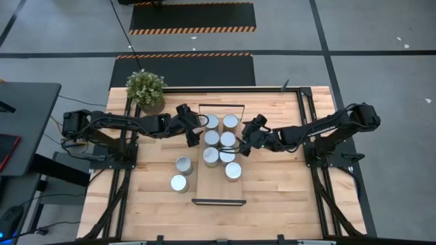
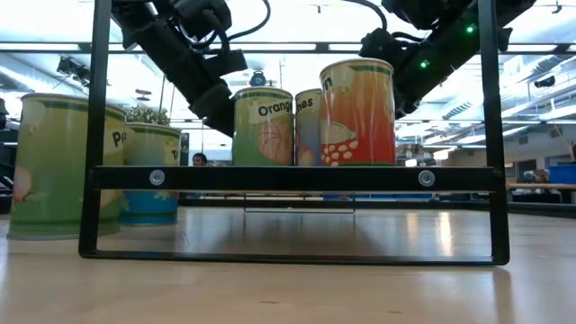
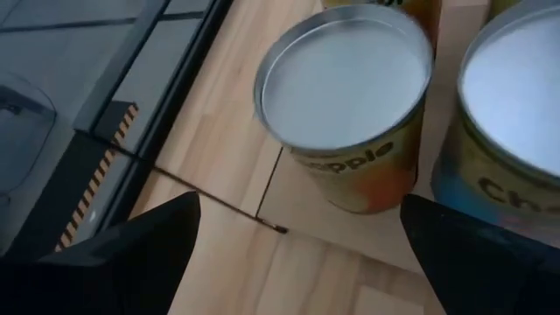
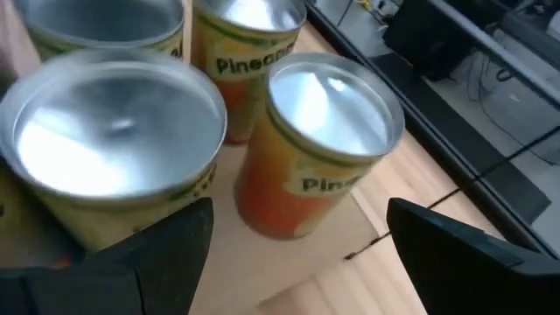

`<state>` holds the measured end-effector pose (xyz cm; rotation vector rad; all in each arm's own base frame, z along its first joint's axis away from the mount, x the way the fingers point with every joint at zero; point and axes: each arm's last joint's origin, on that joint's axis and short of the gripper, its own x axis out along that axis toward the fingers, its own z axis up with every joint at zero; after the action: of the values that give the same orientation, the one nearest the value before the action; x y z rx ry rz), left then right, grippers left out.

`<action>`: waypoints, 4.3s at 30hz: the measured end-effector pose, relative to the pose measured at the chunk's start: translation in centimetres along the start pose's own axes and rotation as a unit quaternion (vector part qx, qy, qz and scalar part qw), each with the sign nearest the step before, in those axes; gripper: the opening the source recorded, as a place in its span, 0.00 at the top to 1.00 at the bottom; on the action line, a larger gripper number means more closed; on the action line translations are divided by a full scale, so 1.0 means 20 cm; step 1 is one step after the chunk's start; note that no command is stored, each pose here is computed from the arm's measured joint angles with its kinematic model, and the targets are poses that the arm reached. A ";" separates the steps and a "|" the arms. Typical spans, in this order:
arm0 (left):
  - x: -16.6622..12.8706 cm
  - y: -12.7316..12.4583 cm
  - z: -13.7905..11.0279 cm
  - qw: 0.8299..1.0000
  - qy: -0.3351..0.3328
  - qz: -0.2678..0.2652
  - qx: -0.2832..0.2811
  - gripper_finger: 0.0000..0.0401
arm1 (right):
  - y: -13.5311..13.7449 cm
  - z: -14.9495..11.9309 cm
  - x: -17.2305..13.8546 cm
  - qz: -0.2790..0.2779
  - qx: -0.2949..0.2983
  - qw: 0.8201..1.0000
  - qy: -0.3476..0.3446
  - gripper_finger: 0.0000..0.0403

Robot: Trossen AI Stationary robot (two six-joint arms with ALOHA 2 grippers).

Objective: Pick and place cans onto a shelf
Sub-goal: Adjust the canned goods

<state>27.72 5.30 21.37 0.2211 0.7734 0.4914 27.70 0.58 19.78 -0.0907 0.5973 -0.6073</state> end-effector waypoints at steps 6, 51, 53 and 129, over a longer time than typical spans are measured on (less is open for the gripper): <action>0.00 0.00 -0.04 0.999 0.035 -0.004 -0.007 0.00 | -0.01 -0.02 -0.05 -0.037 -0.006 0.999 0.014 0.13; -0.22 -0.41 -0.01 0.976 -0.014 -0.216 0.012 0.00 | 0.19 0.02 -0.29 0.151 -0.064 0.986 -0.004 0.13; -0.22 -0.41 -0.01 0.976 -0.012 -0.215 0.012 0.00 | 0.18 0.03 -0.28 0.147 -0.061 0.987 -0.006 0.13; -0.27 -0.64 -0.06 0.984 -0.021 -0.146 -0.095 0.00 | 0.27 -0.06 -0.21 0.128 -0.095 0.986 -0.048 0.13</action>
<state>27.93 -8.36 19.17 -0.0598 0.6997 0.2784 26.96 7.49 19.60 -0.2174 0.5619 -0.2940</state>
